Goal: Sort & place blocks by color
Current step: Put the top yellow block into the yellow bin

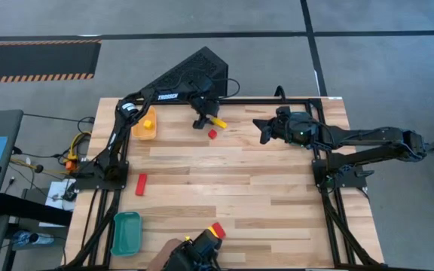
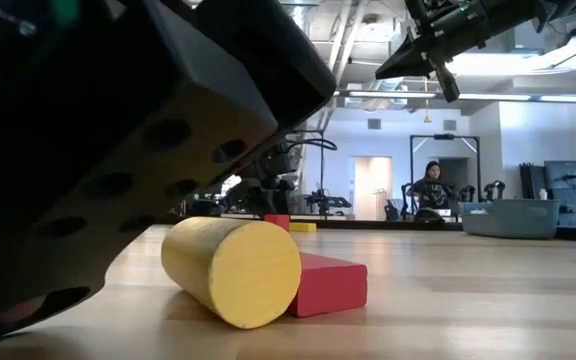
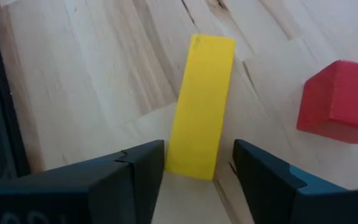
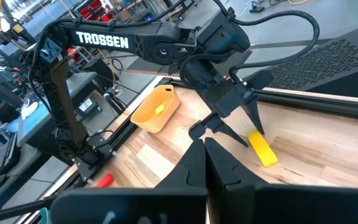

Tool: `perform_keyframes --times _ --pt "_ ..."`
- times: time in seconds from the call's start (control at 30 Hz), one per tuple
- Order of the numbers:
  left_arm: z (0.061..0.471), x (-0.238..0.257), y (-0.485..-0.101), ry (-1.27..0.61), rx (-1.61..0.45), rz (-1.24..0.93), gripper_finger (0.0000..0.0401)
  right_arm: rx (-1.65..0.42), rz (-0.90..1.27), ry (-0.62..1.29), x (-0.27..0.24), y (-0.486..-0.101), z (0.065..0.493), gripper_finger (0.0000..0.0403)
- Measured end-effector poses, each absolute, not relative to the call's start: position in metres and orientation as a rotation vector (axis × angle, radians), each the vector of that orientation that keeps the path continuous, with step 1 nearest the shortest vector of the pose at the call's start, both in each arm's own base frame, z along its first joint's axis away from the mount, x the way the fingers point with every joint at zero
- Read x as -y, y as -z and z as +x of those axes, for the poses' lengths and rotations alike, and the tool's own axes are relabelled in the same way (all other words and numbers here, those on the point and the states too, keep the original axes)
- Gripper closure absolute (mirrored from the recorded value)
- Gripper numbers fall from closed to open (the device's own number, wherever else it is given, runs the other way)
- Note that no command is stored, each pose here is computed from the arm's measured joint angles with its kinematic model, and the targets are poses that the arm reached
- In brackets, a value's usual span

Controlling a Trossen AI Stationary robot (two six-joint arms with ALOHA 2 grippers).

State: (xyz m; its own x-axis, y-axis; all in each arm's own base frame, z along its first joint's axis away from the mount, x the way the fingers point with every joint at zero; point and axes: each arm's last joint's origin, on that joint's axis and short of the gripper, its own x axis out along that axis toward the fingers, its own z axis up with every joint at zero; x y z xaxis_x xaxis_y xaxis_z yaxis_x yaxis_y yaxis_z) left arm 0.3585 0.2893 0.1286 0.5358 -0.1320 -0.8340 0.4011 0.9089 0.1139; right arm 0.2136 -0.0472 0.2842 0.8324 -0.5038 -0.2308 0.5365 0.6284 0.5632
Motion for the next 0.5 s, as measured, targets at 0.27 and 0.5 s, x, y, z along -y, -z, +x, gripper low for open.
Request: perform_keyframes --times 0.27,0.5 --pt "0.3591 -0.2893 -0.128 0.33 -0.943 0.309 0.0305 -0.067 0.66 0.604 0.0472 -0.2827 0.2132 0.0398" --pt "0.36 -0.2879 -0.1281 0.309 -0.963 0.285 0.0324 -0.074 0.658 0.608 0.0475 -0.2821 0.2129 0.0398"
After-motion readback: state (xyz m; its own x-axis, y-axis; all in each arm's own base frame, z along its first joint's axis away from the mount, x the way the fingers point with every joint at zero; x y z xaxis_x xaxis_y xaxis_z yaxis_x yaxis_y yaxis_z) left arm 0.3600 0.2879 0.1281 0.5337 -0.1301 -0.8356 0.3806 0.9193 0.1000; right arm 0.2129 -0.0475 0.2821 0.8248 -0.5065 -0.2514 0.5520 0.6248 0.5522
